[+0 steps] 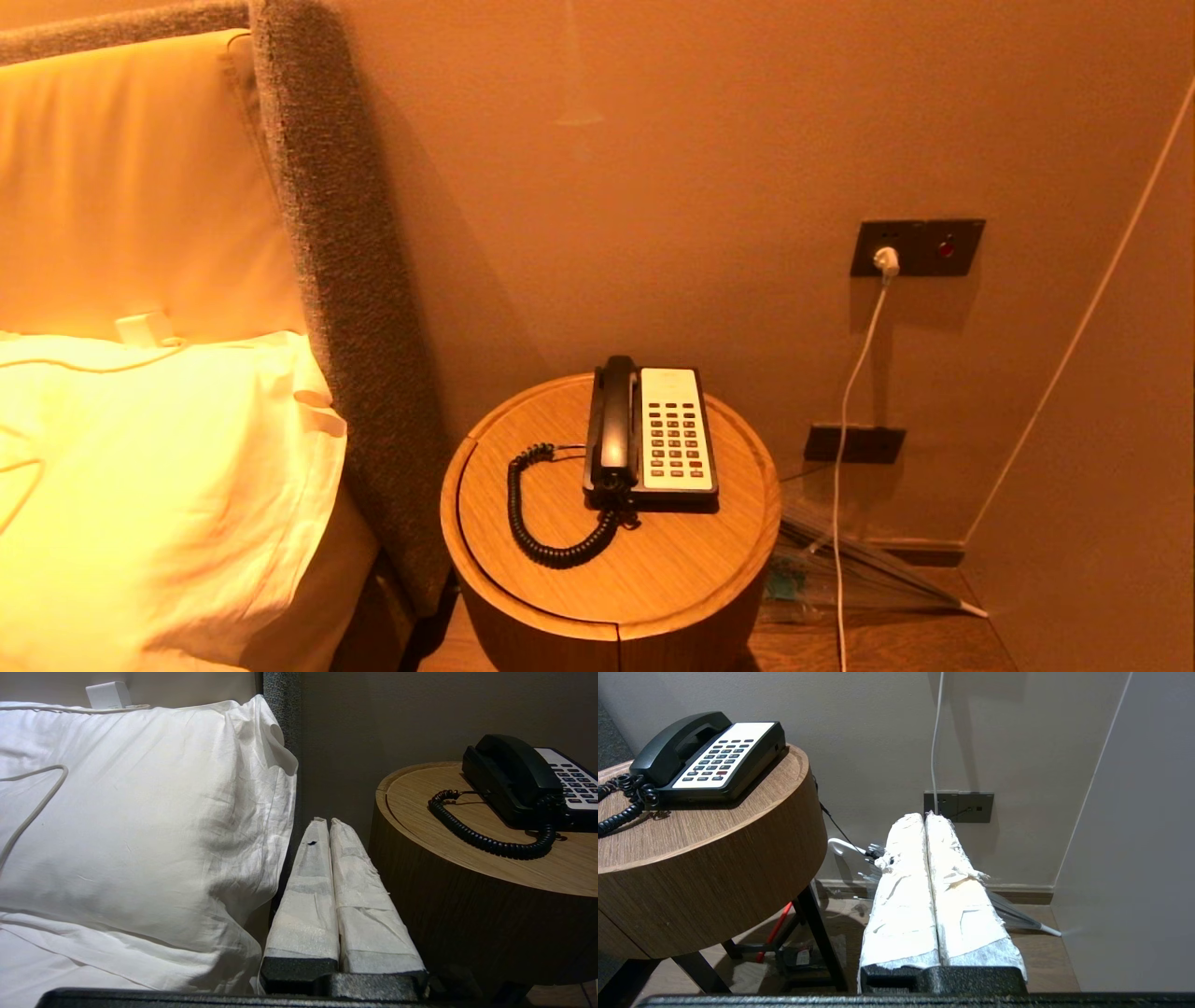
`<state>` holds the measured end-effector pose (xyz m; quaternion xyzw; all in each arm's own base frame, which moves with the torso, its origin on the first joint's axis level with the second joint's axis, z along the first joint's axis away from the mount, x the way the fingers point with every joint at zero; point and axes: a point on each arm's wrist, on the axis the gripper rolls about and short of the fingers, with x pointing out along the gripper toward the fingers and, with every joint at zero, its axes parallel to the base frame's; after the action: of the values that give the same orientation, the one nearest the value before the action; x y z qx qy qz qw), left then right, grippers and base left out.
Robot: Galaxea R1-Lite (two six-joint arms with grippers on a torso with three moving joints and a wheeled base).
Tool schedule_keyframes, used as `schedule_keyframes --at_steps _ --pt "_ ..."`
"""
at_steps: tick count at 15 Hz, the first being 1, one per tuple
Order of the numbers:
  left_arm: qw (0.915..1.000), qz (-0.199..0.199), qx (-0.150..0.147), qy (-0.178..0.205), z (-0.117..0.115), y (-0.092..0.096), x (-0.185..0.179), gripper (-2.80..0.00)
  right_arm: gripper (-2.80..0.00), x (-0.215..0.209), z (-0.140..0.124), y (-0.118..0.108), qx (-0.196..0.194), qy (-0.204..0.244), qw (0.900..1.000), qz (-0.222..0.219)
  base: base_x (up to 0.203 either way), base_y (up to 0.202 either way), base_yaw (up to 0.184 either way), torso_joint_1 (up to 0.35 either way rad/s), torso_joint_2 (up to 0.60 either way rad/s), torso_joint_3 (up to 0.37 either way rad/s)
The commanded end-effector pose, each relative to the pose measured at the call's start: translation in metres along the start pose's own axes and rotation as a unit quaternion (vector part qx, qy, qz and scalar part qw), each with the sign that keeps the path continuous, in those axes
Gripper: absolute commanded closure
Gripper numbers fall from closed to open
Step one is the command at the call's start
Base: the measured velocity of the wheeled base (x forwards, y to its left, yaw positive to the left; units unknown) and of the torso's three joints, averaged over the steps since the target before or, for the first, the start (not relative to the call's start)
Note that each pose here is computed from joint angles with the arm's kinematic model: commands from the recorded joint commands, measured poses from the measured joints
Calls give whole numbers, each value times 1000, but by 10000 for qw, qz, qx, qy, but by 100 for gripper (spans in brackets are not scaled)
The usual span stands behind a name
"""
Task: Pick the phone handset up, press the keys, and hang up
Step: Pick up the desk phone handset
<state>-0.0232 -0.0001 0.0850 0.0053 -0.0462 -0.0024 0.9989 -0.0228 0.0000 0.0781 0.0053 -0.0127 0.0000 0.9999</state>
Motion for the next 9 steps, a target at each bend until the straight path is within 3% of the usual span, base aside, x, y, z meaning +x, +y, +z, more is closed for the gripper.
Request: schedule_keyframes --at_steps 1,9 --pt "9998 -6 0 186 -11 0 2 0 0 1 -3 0 1 50 10000 1 0 0 0 0 0 0" --pt "9999 11 -68 156 -11 0 2 0 0 1 -3 0 1 50 10000 1 0 0 0 0 0 0"
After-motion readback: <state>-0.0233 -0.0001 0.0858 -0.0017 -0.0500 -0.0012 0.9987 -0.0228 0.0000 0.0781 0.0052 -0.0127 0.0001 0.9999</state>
